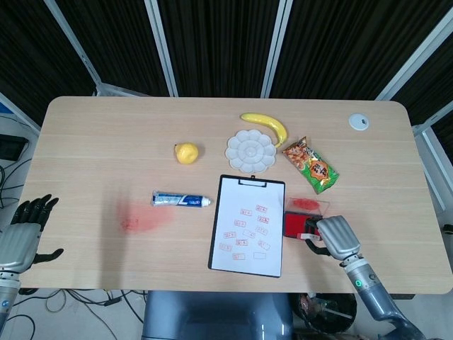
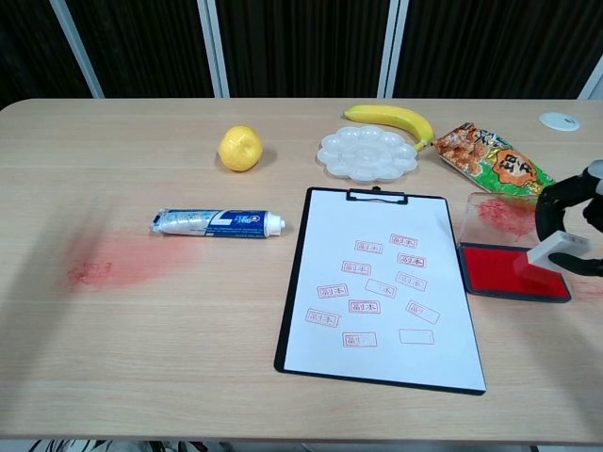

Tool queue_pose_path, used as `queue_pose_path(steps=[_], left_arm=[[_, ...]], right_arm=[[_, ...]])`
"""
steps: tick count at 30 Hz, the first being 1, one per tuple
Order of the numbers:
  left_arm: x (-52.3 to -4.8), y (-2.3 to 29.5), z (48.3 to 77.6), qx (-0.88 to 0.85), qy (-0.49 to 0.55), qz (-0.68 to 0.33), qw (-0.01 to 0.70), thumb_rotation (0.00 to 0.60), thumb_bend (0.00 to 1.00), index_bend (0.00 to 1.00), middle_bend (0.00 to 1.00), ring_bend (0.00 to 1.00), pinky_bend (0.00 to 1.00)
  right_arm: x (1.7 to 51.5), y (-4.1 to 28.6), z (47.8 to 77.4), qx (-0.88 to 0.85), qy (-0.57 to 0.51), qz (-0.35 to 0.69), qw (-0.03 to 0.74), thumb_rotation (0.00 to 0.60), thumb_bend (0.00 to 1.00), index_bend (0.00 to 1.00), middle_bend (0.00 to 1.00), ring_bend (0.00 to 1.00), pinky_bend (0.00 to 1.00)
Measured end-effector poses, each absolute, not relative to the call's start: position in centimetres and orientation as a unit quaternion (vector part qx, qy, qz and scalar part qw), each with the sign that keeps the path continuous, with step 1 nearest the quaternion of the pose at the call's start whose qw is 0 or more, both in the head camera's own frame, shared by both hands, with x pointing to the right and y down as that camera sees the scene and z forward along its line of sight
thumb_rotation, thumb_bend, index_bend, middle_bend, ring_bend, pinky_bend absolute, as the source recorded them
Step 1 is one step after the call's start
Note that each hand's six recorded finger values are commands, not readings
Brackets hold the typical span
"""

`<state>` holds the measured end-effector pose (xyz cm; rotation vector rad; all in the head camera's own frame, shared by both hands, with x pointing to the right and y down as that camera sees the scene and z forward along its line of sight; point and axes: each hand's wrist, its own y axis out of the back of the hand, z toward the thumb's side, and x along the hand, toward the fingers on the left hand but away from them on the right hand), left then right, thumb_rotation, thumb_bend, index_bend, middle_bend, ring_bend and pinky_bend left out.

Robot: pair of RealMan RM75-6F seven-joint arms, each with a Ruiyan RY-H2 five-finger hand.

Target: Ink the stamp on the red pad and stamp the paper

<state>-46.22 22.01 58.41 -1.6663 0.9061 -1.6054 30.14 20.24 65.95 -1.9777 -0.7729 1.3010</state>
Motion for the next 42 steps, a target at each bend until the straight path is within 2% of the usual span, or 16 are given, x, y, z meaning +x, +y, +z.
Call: queue_pose_path(steps=[9, 17, 25, 42], left_arm=[[-46.4, 21.9, 58.4, -0.634, 0.348, -0.612, 0.319, 0.6, 0.01, 0.0, 0.0, 0.0, 0.0], [-46.4, 21.9, 58.5, -0.638, 0.35, -0.612, 0.309, 0.6, 0.01, 0.0, 0.0, 0.0, 0.0], [-46.5, 21.8, 58.5, -0.64, 0.35, -0.612, 0.305, 0.6, 0.01, 0.0, 0.0, 0.0, 0.0], [-46.4, 21.8, 58.5, -0.642, 0.351, -0.612, 0.3, 0.6, 0.01, 0.0, 0.0, 0.0, 0.0]], right_arm=[[26.9, 18.8, 66.7, -0.753, -0.265, 0.489, 0.352, 0.6, 0.87, 0.91, 0.81, 0.89, 0.88], [25.6, 17.2, 68.9, -0.74, -0.246, 0.522, 0.347, 0.6, 0.87, 0.91, 0.81, 0.89, 0.88], [25.7, 16.6, 71.3, -0.722, -0.232, 0.556, 0.34, 0.6, 0.87, 0.91, 0.81, 0.89, 0.88], [26.8, 16.9, 72.8, -0.709, -0.23, 0.581, 0.327, 0.6, 0.87, 0.91, 0.81, 0.89, 0.88]])
